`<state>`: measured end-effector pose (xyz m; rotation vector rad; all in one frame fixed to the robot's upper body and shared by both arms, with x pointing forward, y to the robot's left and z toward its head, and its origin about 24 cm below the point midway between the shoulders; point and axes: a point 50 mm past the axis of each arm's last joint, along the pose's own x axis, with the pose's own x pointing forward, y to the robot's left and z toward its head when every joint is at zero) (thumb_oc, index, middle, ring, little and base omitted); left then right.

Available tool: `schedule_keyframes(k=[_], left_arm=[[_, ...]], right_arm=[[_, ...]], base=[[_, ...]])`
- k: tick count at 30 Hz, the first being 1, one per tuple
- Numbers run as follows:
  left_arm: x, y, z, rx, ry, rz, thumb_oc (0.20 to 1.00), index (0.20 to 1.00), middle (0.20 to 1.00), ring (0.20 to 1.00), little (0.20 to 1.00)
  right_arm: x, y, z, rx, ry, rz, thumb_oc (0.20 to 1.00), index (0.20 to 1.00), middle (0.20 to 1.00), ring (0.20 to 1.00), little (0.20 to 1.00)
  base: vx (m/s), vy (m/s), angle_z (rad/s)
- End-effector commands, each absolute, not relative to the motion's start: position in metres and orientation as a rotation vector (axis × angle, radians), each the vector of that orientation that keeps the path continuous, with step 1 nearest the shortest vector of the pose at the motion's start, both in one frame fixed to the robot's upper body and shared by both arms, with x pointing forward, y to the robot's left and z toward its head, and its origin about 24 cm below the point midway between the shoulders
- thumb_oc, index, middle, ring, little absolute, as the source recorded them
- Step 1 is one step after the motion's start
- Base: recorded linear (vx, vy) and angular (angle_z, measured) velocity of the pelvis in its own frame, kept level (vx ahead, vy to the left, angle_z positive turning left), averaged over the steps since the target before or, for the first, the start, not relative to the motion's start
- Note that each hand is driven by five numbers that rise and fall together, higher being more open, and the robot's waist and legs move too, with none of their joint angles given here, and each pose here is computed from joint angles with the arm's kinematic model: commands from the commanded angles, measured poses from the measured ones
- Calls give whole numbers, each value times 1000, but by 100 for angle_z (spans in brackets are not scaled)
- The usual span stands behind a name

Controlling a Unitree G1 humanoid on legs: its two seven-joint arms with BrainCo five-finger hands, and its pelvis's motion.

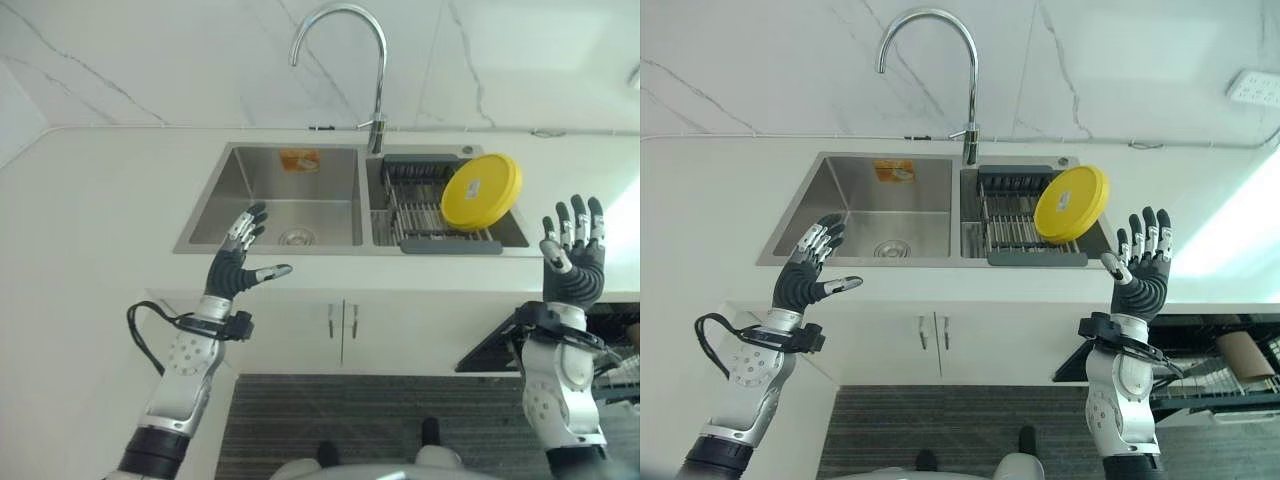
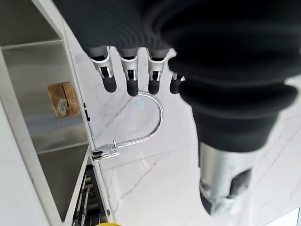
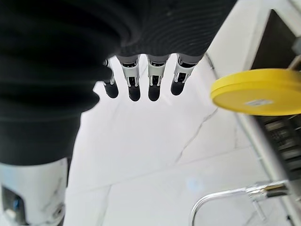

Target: Place the dishes in the dishwasher.

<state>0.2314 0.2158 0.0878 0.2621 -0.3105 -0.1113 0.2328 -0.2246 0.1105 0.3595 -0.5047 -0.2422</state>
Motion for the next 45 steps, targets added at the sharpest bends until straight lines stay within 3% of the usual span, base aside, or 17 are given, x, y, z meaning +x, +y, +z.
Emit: schedule_keyframes(k=[1, 9, 18, 29, 39, 45], left_arm=[[239, 211, 128, 282, -515, -97, 1000, 1000, 1000, 1000, 1000], [230, 215, 127, 267, -532, -42, 1000, 1000, 1000, 1000, 1000], [238, 208, 124, 286, -531, -71, 1000, 1000, 1000, 1000, 1000], [235, 213, 117, 295, -495, -66, 1000, 1000, 1000, 1000, 1000], [235, 220, 117, 320, -480, -52, 1000, 1000, 1000, 1000, 1000], [235, 218, 118, 323, -485, -78, 1000, 1000, 1000, 1000, 1000]], right_arm=[[237, -222, 149, 362, -679, -178, 1000, 1000, 1000, 1000, 1000], [234, -220, 150, 341, -671, -122, 1000, 1000, 1000, 1000, 1000], [235, -210, 136, 333, -595, -106, 1000, 1000, 1000, 1000, 1000], [243, -217, 118, 352, -495, -191, 1000, 1000, 1000, 1000, 1000], [235, -246, 124, 308, -567, -418, 1000, 1000, 1000, 1000, 1000], [241, -248, 104, 408, -438, -397, 1000, 1000, 1000, 1000, 1000]], base=[[163, -248, 5], [72, -241, 0], [100, 68, -3], [72, 30, -6], [27, 10, -6], [2, 10, -6]])
